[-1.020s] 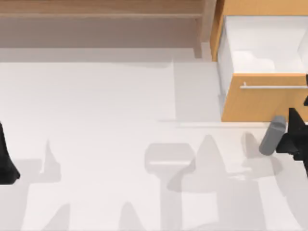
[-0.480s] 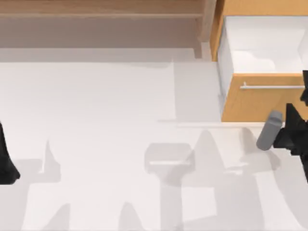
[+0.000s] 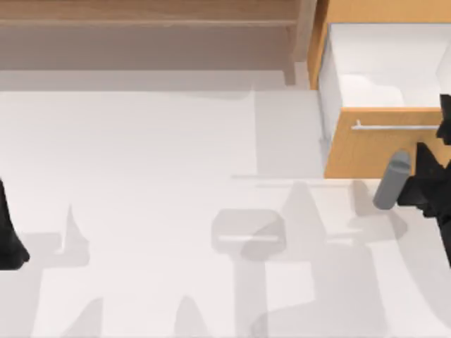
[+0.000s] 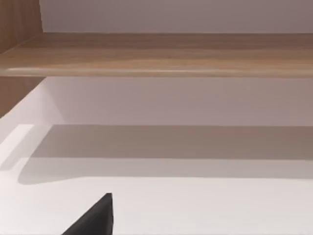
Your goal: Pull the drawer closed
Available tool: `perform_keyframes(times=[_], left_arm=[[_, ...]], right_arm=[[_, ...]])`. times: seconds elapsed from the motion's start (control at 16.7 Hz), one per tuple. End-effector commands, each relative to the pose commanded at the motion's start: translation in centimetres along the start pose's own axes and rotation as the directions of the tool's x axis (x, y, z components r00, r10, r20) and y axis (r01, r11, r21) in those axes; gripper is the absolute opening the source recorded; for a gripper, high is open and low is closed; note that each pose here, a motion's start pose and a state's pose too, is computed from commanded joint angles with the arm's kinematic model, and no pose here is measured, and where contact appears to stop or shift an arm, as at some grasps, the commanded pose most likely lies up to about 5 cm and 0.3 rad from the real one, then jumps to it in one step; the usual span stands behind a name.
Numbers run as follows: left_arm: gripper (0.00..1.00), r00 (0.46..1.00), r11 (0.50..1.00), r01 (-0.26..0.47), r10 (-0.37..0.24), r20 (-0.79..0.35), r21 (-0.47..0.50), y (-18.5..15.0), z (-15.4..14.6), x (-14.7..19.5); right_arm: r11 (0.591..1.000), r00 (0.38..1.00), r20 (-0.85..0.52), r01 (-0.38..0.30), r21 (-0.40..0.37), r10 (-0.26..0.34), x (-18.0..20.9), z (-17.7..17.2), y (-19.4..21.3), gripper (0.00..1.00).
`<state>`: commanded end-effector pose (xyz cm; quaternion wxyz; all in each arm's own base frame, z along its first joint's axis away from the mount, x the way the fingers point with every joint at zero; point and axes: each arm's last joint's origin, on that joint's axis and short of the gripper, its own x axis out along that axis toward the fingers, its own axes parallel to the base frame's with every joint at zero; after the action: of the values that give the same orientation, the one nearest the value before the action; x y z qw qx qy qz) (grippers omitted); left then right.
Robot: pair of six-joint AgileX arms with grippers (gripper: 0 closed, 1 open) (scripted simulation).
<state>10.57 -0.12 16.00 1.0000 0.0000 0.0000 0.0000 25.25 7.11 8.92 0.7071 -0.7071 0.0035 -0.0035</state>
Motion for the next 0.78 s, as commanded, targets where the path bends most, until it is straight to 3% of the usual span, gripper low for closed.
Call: perform_keyframes(times=[0.72, 0.78], left_arm=[[1.0, 1.0, 1.0, 0.0, 0.0, 0.0, 0.0, 0.0, 0.0, 0.0], [1.0, 1.0, 1.0, 0.0, 0.0, 0.0, 0.0, 0.0, 0.0, 0.0]], right_arm=[[1.0, 1.0, 0.0, 0.0, 0.0, 0.0, 0.0, 0.0, 0.0, 0.02], [1.0, 1.0, 0.0, 0.0, 0.0, 0.0, 0.0, 0.0, 0.0, 0.0]])
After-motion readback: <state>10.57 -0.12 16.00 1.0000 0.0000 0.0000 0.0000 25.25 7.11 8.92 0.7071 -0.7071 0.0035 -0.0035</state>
